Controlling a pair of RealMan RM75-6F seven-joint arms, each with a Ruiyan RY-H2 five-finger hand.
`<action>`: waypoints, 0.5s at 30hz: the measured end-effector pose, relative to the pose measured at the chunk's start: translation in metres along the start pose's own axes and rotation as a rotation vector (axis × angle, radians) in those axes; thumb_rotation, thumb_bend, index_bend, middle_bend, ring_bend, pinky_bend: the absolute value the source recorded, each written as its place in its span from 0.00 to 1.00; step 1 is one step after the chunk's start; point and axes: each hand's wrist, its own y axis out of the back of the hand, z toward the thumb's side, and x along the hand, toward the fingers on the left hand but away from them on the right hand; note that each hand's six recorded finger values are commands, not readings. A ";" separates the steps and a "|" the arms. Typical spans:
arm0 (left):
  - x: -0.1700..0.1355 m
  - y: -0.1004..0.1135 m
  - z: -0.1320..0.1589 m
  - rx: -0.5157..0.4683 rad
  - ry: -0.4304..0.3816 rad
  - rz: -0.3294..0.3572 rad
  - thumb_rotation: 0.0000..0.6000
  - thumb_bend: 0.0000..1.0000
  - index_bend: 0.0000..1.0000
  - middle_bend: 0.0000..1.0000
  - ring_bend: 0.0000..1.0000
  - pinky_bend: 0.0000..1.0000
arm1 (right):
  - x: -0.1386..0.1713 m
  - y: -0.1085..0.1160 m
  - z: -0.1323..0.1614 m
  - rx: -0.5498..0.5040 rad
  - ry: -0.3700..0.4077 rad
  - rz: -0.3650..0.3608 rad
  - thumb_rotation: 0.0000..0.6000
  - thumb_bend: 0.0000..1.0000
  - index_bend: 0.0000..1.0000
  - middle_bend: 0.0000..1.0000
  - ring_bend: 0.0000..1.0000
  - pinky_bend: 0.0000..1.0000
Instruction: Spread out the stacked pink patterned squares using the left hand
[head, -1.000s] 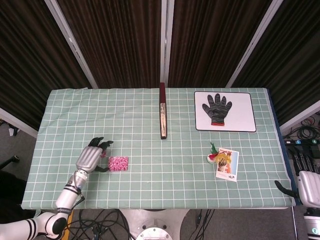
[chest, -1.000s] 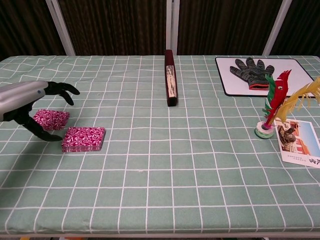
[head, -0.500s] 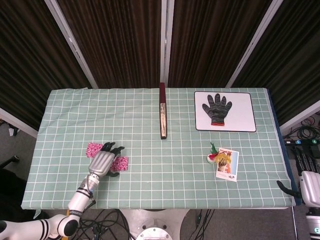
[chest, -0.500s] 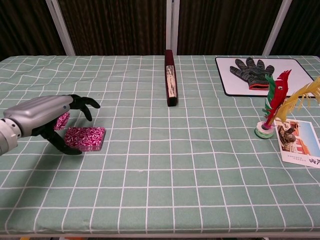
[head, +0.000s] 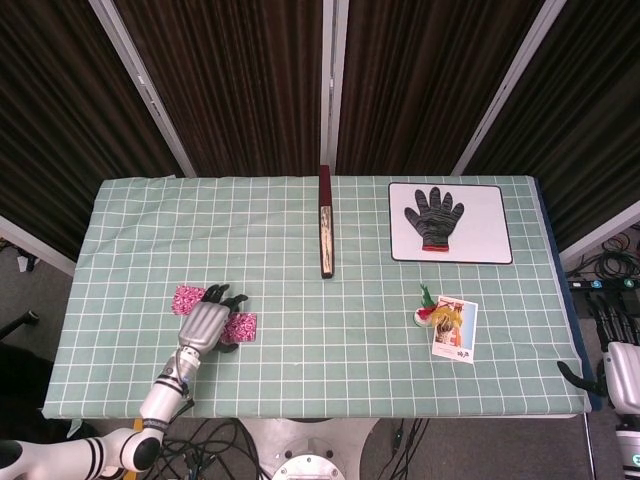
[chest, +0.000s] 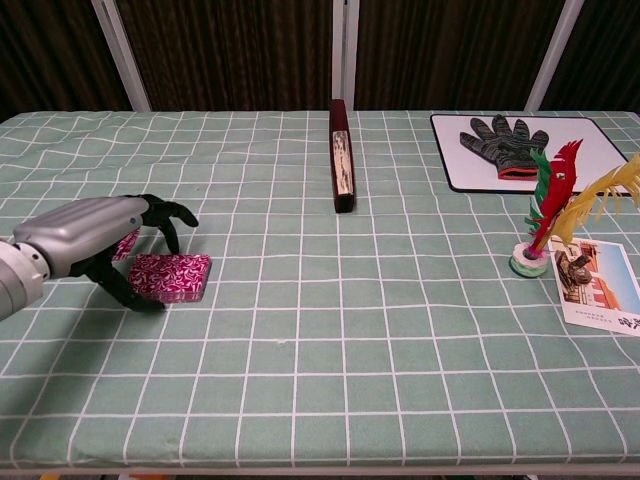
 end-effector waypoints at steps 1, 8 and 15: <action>0.000 0.001 0.000 -0.003 0.000 0.001 1.00 0.15 0.21 0.35 0.06 0.07 | 0.000 0.000 0.000 0.000 0.000 0.000 1.00 0.10 0.00 0.00 0.00 0.00; 0.002 0.002 -0.002 -0.002 0.007 0.006 1.00 0.16 0.22 0.37 0.07 0.07 | 0.000 0.001 0.000 -0.001 0.001 -0.004 1.00 0.10 0.00 0.00 0.00 0.00; 0.003 0.001 -0.003 -0.004 0.015 0.003 1.00 0.16 0.22 0.38 0.07 0.07 | 0.001 0.002 0.000 -0.011 0.003 0.003 1.00 0.10 0.00 0.00 0.00 0.00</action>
